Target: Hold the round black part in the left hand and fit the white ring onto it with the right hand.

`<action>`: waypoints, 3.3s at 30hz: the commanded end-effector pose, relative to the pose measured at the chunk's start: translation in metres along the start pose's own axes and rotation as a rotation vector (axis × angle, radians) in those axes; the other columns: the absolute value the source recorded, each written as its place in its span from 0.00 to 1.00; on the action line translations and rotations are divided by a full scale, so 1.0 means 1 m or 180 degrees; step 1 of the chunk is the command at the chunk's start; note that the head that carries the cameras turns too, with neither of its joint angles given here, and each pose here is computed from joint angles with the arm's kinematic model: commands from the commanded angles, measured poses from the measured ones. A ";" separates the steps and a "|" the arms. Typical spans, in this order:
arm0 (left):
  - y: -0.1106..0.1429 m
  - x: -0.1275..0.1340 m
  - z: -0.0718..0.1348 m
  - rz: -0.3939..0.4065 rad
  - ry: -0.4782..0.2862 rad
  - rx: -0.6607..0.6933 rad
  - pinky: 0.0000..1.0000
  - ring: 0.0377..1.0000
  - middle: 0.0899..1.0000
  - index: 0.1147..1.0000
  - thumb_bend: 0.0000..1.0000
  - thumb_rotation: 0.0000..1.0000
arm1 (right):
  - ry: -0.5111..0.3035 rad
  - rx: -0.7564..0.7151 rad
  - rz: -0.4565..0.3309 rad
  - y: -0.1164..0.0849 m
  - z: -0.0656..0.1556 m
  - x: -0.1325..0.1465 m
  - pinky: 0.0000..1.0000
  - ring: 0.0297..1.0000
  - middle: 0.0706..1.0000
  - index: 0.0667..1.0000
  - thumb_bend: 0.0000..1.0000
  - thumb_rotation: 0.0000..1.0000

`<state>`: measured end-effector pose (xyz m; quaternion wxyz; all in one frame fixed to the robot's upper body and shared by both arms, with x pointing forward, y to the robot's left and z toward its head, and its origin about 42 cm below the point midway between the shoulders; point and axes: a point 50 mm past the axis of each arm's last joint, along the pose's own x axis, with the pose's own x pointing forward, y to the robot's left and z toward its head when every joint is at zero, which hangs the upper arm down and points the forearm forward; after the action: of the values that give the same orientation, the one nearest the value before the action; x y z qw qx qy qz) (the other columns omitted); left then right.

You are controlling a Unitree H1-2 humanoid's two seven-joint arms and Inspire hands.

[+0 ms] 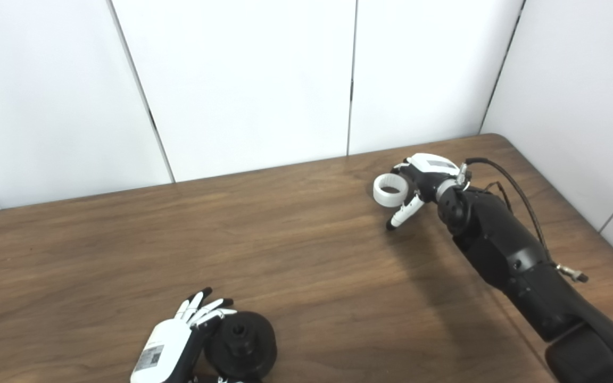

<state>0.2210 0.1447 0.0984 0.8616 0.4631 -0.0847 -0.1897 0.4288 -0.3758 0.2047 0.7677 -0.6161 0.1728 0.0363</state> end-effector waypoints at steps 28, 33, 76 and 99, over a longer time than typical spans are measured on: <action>-0.034 -0.031 -0.034 -0.0632 0.0478 0.0319 1.00 0.98 0.85 0.42 0.52 0.07 | -0.0208 -0.0065 -0.0440 -0.041 0.015 0.012 0.97 0.98 0.93 0.74 0.82 0.25; -0.034 -0.031 -0.033 -0.0605 0.0474 0.0314 1.00 0.97 0.84 0.42 0.52 0.07 | -0.0252 -0.0070 -0.0485 -0.039 0.017 0.012 0.95 0.96 0.91 0.67 0.80 0.20; -0.029 -0.028 -0.030 -0.0580 0.0443 0.0319 1.00 0.99 0.85 0.42 0.52 0.07 | -0.0505 -0.0084 -0.0519 -0.033 0.016 0.005 0.94 0.90 0.80 0.45 0.52 0.13; -0.028 -0.025 -0.006 -0.0613 0.0474 0.0303 1.00 0.98 0.85 0.42 0.52 0.07 | -0.1695 -0.0277 -0.0526 -0.057 0.089 -0.101 1.00 0.93 0.80 0.45 0.52 0.13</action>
<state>0.2145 0.1390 0.1048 0.8565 0.4793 -0.0693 -0.1789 0.3700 -0.2904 0.2789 0.7621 -0.6245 -0.0559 0.1617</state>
